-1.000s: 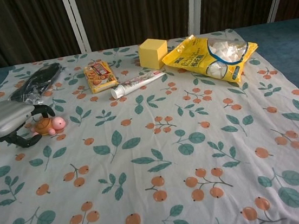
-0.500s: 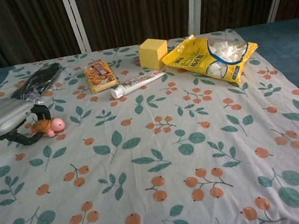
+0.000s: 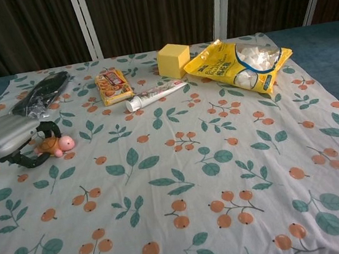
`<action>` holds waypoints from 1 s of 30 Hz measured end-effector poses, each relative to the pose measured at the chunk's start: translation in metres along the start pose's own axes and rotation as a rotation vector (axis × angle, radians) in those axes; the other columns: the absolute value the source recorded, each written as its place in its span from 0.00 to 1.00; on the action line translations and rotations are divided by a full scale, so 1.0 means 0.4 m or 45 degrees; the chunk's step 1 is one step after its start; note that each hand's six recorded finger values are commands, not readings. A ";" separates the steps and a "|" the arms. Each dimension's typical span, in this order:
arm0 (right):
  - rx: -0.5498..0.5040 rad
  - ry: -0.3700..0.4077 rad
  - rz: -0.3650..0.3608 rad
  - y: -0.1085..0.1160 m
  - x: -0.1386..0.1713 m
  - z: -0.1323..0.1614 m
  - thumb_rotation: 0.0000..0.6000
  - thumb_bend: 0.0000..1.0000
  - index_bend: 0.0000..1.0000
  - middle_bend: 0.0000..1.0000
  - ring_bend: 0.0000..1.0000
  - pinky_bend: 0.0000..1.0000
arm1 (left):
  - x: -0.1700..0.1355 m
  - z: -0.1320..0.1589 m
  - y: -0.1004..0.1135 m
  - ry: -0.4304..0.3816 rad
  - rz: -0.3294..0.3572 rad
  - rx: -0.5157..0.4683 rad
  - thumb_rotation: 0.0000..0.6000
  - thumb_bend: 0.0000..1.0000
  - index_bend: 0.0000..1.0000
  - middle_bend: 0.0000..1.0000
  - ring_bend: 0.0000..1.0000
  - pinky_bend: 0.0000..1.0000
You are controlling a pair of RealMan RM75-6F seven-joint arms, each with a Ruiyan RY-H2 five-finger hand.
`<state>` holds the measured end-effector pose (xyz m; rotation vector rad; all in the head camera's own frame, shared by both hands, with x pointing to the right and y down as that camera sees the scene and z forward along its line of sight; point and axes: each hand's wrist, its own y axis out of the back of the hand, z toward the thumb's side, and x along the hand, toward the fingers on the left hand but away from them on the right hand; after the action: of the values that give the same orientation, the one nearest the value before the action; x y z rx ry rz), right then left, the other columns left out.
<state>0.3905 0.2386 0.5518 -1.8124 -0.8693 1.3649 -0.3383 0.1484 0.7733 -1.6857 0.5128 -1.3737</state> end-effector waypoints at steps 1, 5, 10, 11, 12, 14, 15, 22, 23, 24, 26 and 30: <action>0.000 0.000 0.000 0.000 0.000 0.000 1.00 0.13 0.00 0.00 0.00 0.00 | 0.000 0.000 0.000 0.000 -0.004 0.001 1.00 0.41 0.00 0.03 0.90 1.00; 0.001 -0.003 0.000 0.000 0.000 -0.002 1.00 0.13 0.00 0.00 0.00 0.00 | -0.004 0.003 0.005 -0.015 0.001 -0.002 1.00 0.41 0.00 0.00 0.91 1.00; 0.005 -0.012 0.015 -0.005 -0.001 -0.002 1.00 0.13 0.00 0.00 0.00 0.00 | -0.017 0.014 0.025 -0.038 0.045 -0.014 1.00 0.41 0.00 0.00 0.90 1.00; 0.005 -0.013 0.016 -0.005 -0.001 -0.002 1.00 0.13 0.00 0.00 0.00 0.00 | -0.022 0.015 0.031 -0.043 0.056 -0.014 1.00 0.41 0.00 0.00 0.90 1.00; 0.005 -0.012 0.015 -0.005 0.000 -0.001 1.00 0.13 0.00 0.00 0.00 0.00 | -0.026 0.016 0.037 -0.048 0.066 -0.012 1.00 0.41 0.00 0.00 0.88 1.00; 0.004 -0.012 0.013 -0.003 0.000 0.000 1.00 0.13 0.00 0.00 0.00 0.00 | -0.040 0.013 0.055 -0.055 0.094 -0.004 1.00 0.41 0.00 0.00 0.79 0.97; 0.004 -0.012 0.012 -0.003 0.001 0.000 1.00 0.13 0.00 0.00 0.00 0.00 | -0.044 0.012 0.060 -0.057 0.101 -0.003 1.00 0.41 0.00 0.00 0.67 0.90; -0.004 -0.001 0.026 -0.006 0.008 0.006 1.00 0.13 0.00 0.00 0.00 0.00 | -0.156 0.013 0.109 -0.089 0.140 -0.086 0.93 0.40 0.00 0.00 0.04 0.16; -0.003 0.000 0.023 -0.005 0.009 0.006 1.00 0.13 0.00 0.00 0.00 0.00 | -0.195 0.015 0.118 -0.093 0.144 -0.124 0.90 0.40 0.00 0.00 0.02 0.11; -0.004 0.001 0.017 -0.003 0.009 0.007 1.00 0.13 0.00 0.00 0.00 0.00 | -0.228 0.015 0.125 -0.091 0.149 -0.156 0.86 0.39 0.00 0.00 0.01 0.09; 0.000 0.000 -0.009 0.003 0.010 0.008 1.00 0.13 0.00 0.00 0.00 0.00 | -0.310 0.014 0.149 -0.067 0.185 -0.246 0.77 0.39 0.00 0.00 0.00 0.07; 0.033 -0.016 -0.040 0.006 0.016 0.010 1.00 0.13 0.00 0.00 0.00 0.00 | -0.456 -0.019 0.191 0.045 0.309 -0.357 0.70 0.39 0.00 0.00 0.00 0.07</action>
<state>0.3882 0.2431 0.5460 -1.7656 -0.8793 1.3635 -0.3850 0.2447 0.6069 -1.7535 0.9342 -1.1978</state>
